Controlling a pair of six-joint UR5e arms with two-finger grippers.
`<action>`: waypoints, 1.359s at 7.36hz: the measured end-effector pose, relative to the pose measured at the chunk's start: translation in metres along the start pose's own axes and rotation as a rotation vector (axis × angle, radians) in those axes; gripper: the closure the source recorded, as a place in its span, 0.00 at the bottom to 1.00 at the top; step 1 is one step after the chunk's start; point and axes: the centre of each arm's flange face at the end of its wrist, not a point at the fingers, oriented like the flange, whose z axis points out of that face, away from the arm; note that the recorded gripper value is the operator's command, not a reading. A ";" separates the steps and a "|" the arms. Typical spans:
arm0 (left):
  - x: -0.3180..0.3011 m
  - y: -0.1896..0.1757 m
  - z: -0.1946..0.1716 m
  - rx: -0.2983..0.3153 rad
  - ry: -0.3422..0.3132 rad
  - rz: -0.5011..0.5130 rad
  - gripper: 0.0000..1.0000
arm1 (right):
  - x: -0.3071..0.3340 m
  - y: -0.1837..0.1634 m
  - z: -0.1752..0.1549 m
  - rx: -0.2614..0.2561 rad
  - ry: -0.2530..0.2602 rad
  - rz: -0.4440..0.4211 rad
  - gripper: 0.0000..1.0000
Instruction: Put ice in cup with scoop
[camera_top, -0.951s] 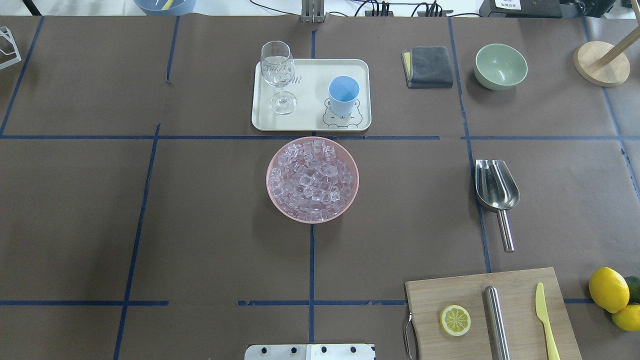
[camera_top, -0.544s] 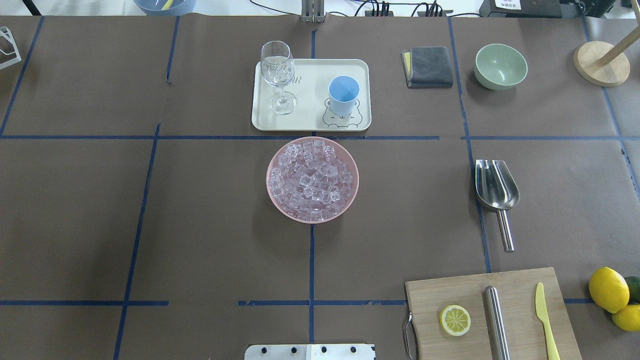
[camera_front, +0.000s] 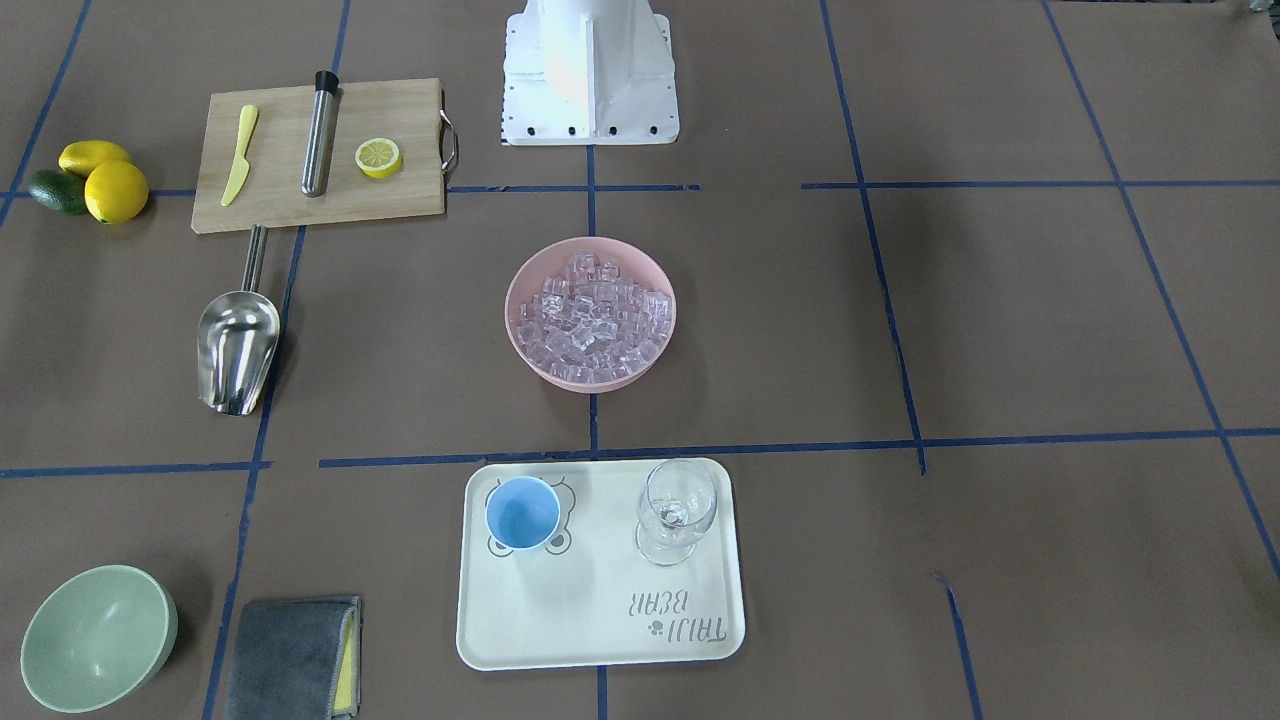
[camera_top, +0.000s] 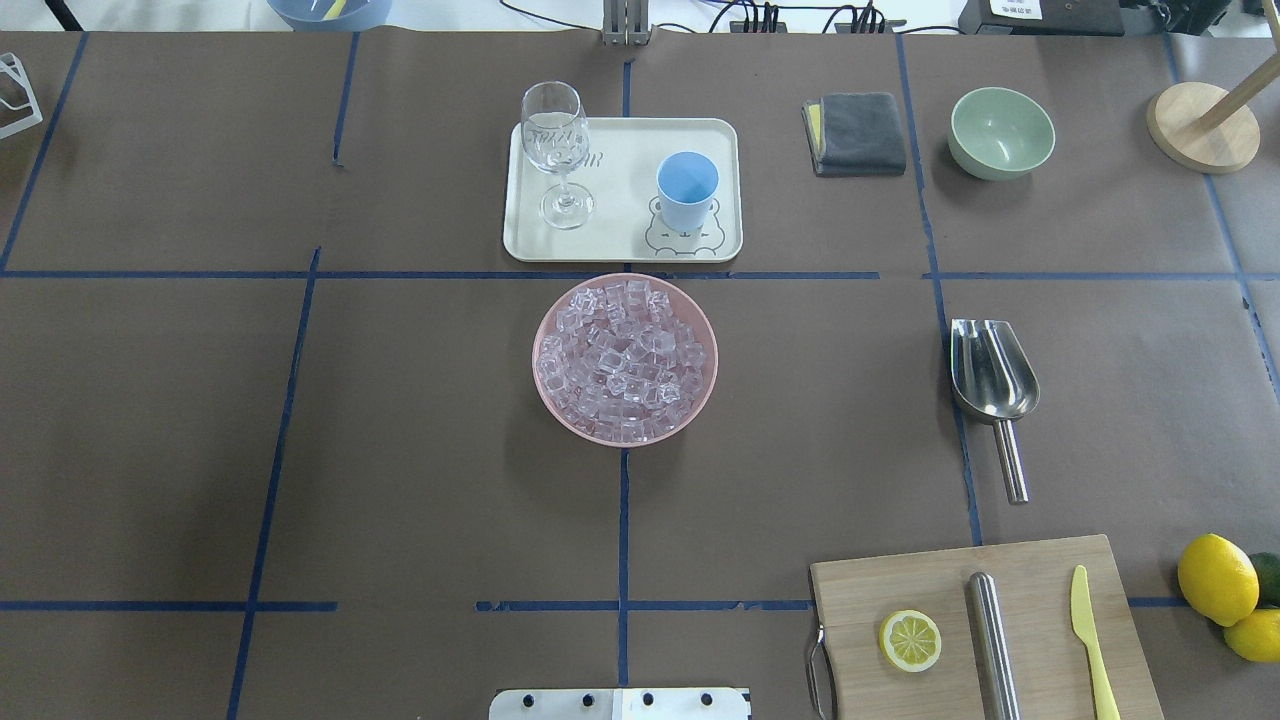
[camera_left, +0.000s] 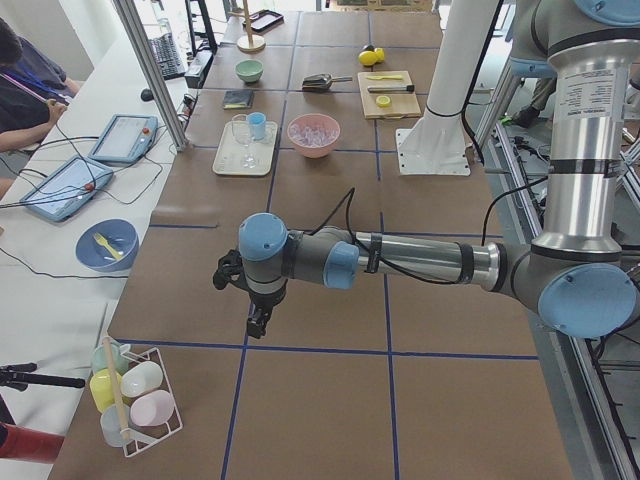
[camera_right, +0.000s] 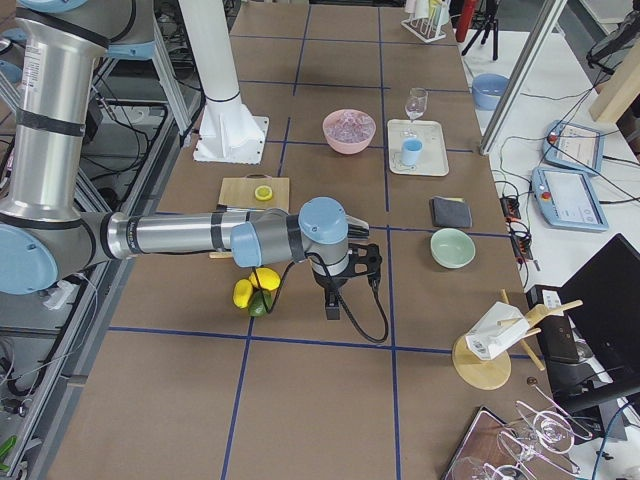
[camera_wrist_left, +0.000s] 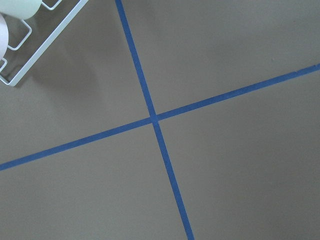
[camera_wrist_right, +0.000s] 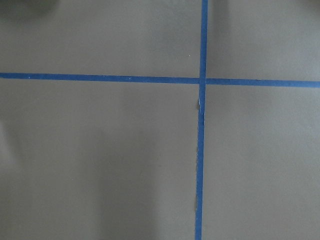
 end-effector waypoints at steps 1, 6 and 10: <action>0.004 -0.023 -0.007 0.022 -0.005 0.023 0.00 | -0.002 -0.002 -0.001 0.003 -0.001 -0.004 0.00; 0.032 -0.085 -0.032 0.201 -0.025 0.216 0.00 | -0.010 -0.006 0.000 0.015 -0.006 -0.036 0.00; 0.109 -0.109 -0.004 0.312 0.034 0.481 0.00 | -0.068 -0.035 0.015 0.001 -0.032 -0.041 0.00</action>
